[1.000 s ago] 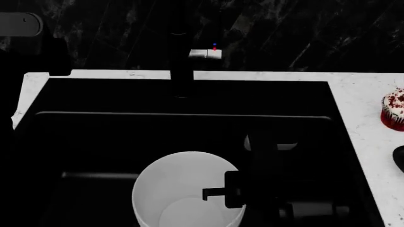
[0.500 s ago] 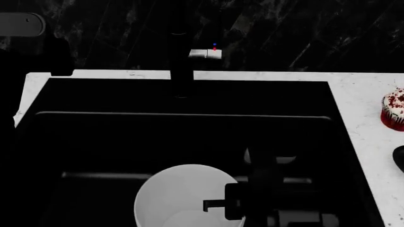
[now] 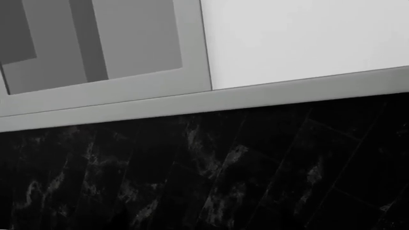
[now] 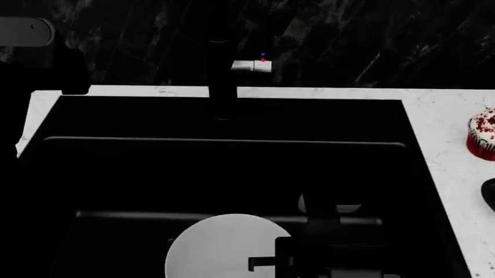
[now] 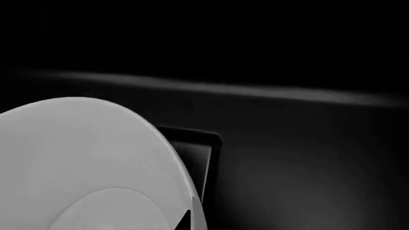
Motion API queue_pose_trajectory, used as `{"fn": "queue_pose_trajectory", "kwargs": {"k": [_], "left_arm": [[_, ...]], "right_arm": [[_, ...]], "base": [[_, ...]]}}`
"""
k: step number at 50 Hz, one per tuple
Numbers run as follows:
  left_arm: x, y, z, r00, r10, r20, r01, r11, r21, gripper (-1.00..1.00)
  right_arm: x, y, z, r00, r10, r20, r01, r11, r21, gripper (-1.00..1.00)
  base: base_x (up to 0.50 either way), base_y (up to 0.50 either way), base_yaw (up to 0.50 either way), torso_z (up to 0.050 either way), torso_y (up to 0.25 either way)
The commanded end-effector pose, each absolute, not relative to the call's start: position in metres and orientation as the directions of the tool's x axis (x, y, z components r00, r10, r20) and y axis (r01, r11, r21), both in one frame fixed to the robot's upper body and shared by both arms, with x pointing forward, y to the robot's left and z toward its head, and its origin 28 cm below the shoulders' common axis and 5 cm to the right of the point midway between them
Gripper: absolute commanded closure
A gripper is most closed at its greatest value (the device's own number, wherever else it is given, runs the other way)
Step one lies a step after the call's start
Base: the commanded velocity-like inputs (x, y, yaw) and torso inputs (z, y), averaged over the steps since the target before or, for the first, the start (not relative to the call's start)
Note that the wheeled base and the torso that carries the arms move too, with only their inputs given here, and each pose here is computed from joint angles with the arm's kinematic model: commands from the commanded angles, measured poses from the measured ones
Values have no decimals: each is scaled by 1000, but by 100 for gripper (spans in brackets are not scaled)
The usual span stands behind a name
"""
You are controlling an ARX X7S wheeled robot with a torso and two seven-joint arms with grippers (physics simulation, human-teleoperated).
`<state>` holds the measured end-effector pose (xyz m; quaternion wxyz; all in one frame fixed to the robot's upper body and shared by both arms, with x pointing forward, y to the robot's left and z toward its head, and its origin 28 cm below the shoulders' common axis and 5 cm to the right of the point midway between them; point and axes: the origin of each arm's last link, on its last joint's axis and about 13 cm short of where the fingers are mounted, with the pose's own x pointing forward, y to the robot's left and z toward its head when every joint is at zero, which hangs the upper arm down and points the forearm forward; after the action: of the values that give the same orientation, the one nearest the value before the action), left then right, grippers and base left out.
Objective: Move the fresh-baked cupcake off the tray onto the counter, and place the bowl used for mixing into the sink.
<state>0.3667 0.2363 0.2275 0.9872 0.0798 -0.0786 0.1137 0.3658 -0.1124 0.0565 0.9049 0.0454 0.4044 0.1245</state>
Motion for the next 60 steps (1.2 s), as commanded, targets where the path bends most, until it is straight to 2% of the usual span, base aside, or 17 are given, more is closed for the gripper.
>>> {"fn": "queue_pose_trajectory", "kwargs": {"k": [1, 18, 19, 32, 43, 49, 60], "left_arm": [[366, 237, 229, 964, 201, 174, -224, 966, 128, -100], [365, 236, 230, 965, 194, 177, -217, 968, 125, -100], [365, 236, 230, 965, 194, 177, -218, 968, 126, -100], [366, 235, 231, 965, 191, 179, -215, 968, 128, -100], [365, 236, 231, 965, 192, 180, -217, 968, 128, -100], [364, 235, 232, 965, 191, 181, -216, 968, 129, -100], [364, 235, 231, 965, 189, 180, -214, 968, 130, -100]], "right_arm": [[364, -109, 53, 637, 279, -719, -192, 960, 202, 100], [361, -110, 49, 624, 266, -735, -190, 964, 187, 100], [361, -110, 49, 622, 263, -737, -192, 964, 183, -100], [365, -110, 54, 632, 257, -731, -207, 965, 161, -100], [380, -114, 81, 707, 240, -665, -222, 968, 113, -100], [370, -114, 95, 739, 235, -631, -231, 969, 89, -100], [360, -123, 144, 845, 187, -501, -208, 978, 15, -100]], "base": [[0, 0, 0, 0, 0], [0, 0, 1, 0, 0], [0, 0, 0, 0, 0], [0, 0, 0, 0, 0], [0, 0, 0, 0, 0], [0, 0, 0, 0, 0], [0, 0, 0, 0, 0]]}}
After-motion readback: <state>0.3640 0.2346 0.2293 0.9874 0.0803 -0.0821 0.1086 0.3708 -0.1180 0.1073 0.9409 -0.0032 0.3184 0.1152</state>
